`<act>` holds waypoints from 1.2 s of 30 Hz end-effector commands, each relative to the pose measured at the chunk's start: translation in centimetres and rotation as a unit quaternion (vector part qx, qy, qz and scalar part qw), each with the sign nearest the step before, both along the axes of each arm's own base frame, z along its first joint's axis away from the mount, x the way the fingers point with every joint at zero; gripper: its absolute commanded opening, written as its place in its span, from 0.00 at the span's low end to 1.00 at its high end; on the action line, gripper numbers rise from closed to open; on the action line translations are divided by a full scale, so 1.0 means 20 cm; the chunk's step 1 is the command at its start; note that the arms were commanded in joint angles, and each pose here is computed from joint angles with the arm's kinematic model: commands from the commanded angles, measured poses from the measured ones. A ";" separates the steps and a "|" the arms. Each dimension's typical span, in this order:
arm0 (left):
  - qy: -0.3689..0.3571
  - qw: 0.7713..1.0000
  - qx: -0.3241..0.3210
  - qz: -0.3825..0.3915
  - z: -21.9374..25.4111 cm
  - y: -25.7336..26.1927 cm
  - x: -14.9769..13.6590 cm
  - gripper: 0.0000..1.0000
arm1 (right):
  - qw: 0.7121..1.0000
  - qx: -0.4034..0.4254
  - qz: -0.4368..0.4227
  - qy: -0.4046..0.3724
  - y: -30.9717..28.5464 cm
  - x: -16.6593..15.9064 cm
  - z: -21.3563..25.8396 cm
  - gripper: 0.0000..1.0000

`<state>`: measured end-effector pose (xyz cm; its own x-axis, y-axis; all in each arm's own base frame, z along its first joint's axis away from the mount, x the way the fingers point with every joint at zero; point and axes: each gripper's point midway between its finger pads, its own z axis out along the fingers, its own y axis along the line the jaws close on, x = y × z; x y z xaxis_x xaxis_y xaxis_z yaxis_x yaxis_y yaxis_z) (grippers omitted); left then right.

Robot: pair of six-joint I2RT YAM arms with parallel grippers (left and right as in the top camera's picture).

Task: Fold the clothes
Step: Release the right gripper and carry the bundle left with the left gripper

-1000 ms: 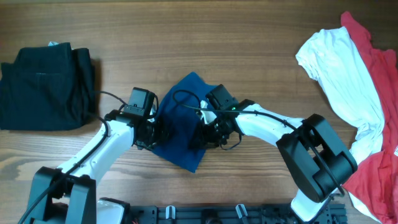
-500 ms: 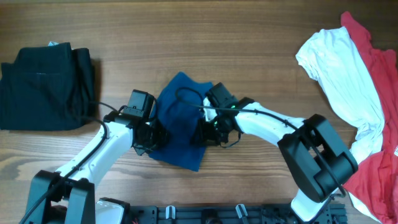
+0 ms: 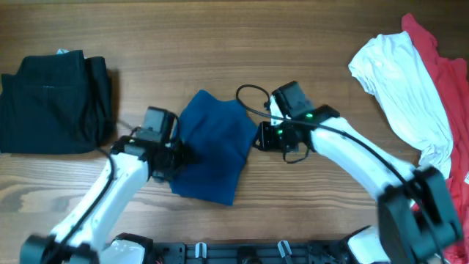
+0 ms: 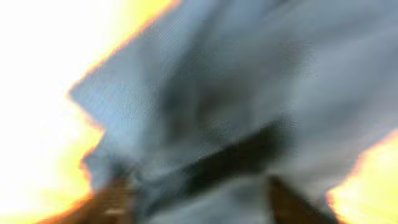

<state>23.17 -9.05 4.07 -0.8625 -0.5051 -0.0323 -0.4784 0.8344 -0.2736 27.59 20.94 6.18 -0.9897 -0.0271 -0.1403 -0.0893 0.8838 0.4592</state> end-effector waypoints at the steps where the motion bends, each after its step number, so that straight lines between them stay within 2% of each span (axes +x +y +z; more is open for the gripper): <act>1: -0.180 0.976 0.043 -0.115 0.29 0.01 0.31 1.00 | 0.998 -0.005 0.002 -0.057 -0.03 0.04 0.15 0.34; 4: -0.194 0.972 0.062 -0.120 0.27 0.06 0.38 1.00 | 0.998 -0.021 -0.004 -0.058 -0.06 0.03 0.16 0.36; 7: -0.180 0.973 0.069 -0.128 0.19 0.10 0.42 1.00 | 0.999 -0.031 -0.004 -0.044 -0.08 0.00 0.13 0.36; 13: -0.156 0.973 0.042 -0.166 -0.03 0.06 0.50 1.00 | 0.999 -0.032 -0.005 -0.040 -0.08 -0.01 0.13 0.36; 17: -0.146 0.970 -0.046 -0.190 -0.13 -0.09 0.50 1.00 | 0.999 -0.033 -0.004 -0.039 -0.08 -0.01 0.13 0.36; 18: -0.138 0.965 -0.095 -0.202 -0.15 -0.16 0.48 0.98 | 0.999 -0.033 -0.005 -0.040 -0.08 -0.01 0.13 0.36; 20: -0.124 0.959 -0.140 -0.212 -0.17 -0.24 0.44 0.94 | 0.998 -0.036 -0.006 -0.041 -0.09 -0.01 0.13 0.36; 23: -0.112 0.948 -0.193 -0.225 -0.14 -0.32 0.38 0.77 | 0.998 -0.041 -0.008 -0.043 -0.10 -0.01 0.13 0.36; 24: -0.111 0.947 -0.200 -0.226 -0.13 -0.33 0.38 0.63 | 0.998 -0.042 -0.008 -0.044 -0.10 0.00 0.12 0.37; 26: -0.116 0.946 -0.198 -0.227 -0.12 -0.33 0.38 0.45 | 0.998 -0.043 -0.009 -0.043 -0.10 -0.01 0.12 0.37; 28: -0.133 0.946 -0.194 -0.224 -0.11 -0.31 0.42 0.24 | 0.998 -0.043 -0.008 -0.042 -0.10 -0.01 0.12 0.37; 32: -0.176 0.947 -0.168 -0.210 -0.01 -0.24 0.53 0.12 | 0.998 -0.046 -0.007 -0.038 -0.11 -0.02 0.12 0.37; 36: -0.236 0.943 -0.133 -0.192 0.22 -0.13 0.67 0.09 | 0.998 -0.051 -0.008 -0.036 -0.12 -0.02 0.11 0.37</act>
<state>32.89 -13.52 2.66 -0.9663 -0.1613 -0.2007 -0.0012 0.7824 -0.6228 26.88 18.83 8.05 -0.9830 -0.0150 -0.1832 -0.0853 0.9203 0.3819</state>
